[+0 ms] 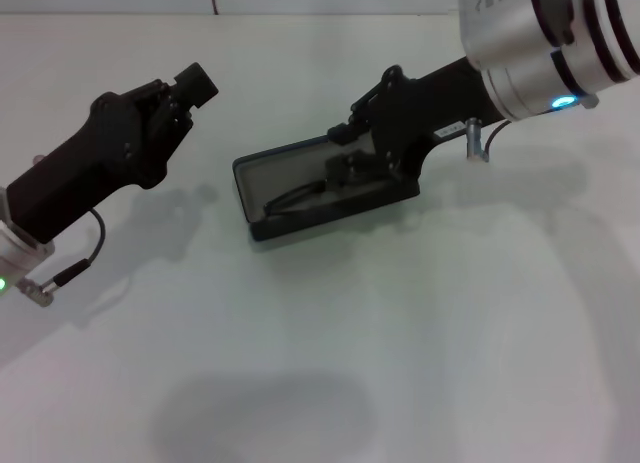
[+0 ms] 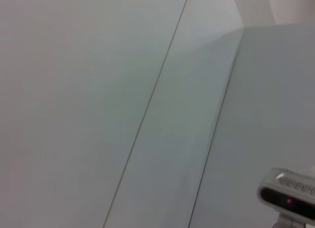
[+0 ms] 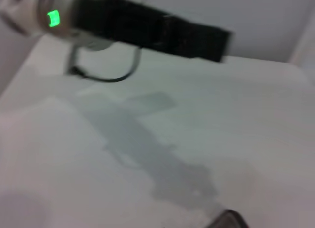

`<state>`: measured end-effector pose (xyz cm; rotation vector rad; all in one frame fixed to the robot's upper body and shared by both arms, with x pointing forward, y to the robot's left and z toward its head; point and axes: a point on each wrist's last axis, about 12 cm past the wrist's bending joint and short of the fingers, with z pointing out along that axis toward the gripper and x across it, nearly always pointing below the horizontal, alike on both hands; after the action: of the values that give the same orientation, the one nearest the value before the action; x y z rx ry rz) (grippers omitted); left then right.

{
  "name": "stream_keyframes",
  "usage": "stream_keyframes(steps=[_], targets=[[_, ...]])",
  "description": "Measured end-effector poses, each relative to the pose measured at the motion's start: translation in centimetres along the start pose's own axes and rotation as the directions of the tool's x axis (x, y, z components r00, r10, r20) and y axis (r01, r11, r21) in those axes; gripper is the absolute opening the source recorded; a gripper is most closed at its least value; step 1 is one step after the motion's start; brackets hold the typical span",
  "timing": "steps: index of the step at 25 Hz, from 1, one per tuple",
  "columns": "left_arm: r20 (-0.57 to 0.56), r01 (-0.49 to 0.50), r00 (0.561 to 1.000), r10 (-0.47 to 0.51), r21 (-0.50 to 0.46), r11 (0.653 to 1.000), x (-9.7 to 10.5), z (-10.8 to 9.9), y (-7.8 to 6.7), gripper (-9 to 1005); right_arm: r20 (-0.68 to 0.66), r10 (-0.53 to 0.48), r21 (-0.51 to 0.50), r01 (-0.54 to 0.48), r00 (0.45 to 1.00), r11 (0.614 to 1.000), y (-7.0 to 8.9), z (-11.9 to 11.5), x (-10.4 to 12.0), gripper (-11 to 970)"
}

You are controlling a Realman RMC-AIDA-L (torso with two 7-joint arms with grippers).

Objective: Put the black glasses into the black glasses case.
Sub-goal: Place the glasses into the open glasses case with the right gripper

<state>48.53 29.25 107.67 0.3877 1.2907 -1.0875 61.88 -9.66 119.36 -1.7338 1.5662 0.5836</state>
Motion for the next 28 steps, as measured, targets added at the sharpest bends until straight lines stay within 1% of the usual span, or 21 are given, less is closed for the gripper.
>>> stream_keyframes(steps=[3, 8, 12, 16, 20, 24, 28], targets=[[-0.004, 0.003, 1.0, -0.003, -0.005, 1.0, 0.1, 0.1, 0.0, 27, -0.024, 0.032, 0.024, -0.031, 0.999, 0.999, 0.1, 0.9, 0.9, 268], [-0.01, 0.009, 1.0, -0.009, -0.003, 1.0, 0.3, 0.2, -0.1, 27, -0.064, 0.025, 0.08, -0.02, 0.998, 0.997, 1.1, 3.4, 2.3, 267], [-0.014, 0.012, 1.0, -0.012, -0.001, 1.0, 0.4, 0.2, -0.1, 27, -0.072, 0.017, 0.113, -0.009, 0.997, 0.994, 1.8, 4.5, 3.0, 222], [-0.014, 0.012, 1.0, -0.012, 0.0, 1.0, 0.5, 0.3, -0.1, 26, -0.075, 0.016, 0.127, -0.006, 0.997, 0.992, 2.1, 4.7, 3.3, 177], [-0.014, 0.013, 1.0, -0.013, 0.0, 1.0, 0.5, 0.3, -0.2, 26, -0.076, 0.018, 0.12, -0.009, 0.997, 0.993, 2.3, 4.8, 3.5, 127], [-0.014, 0.013, 1.0, -0.013, 0.0, 1.0, 0.5, 0.3, -0.2, 26, -0.069, 0.026, 0.109, -0.018, 0.997, 0.994, 2.9, 4.6, 3.9, 64], [-0.014, 0.012, 1.0, -0.012, -0.001, 1.0, 0.5, 0.3, -0.2, 26, -0.066, 0.035, 0.086, -0.029, 0.997, 0.996, 3.6, 4.5, 4.3, 64]])
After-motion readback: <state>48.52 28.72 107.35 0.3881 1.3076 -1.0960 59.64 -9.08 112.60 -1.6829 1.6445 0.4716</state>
